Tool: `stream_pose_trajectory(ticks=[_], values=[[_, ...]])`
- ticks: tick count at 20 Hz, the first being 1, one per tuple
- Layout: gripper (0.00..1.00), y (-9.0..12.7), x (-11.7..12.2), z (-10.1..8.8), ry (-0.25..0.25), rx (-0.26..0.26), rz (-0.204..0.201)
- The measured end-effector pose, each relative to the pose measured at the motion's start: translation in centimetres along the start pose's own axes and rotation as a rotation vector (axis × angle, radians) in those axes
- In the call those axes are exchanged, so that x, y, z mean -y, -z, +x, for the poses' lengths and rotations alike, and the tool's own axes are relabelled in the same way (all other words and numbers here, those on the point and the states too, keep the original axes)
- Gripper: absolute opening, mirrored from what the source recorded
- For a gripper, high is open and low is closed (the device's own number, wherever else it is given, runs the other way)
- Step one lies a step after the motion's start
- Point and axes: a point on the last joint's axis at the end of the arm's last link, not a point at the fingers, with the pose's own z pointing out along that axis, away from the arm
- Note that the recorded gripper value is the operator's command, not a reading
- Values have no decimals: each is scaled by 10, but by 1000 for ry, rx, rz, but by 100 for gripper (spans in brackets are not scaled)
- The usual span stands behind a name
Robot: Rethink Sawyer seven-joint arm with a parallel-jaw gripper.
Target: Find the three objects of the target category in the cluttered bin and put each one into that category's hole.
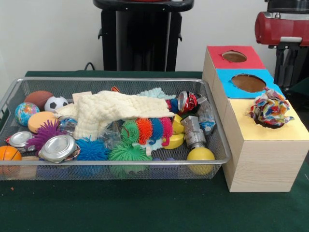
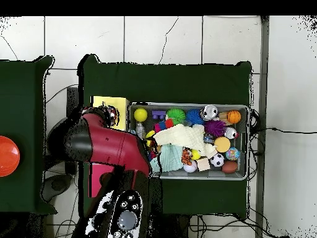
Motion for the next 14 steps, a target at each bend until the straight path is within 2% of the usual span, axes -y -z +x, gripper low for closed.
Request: stream_pose_trajectory(ticks=[8, 14], values=[[0, -13, 15, 15, -26, 2, 12], [0, -27, 23, 25, -42, 31, 21]])
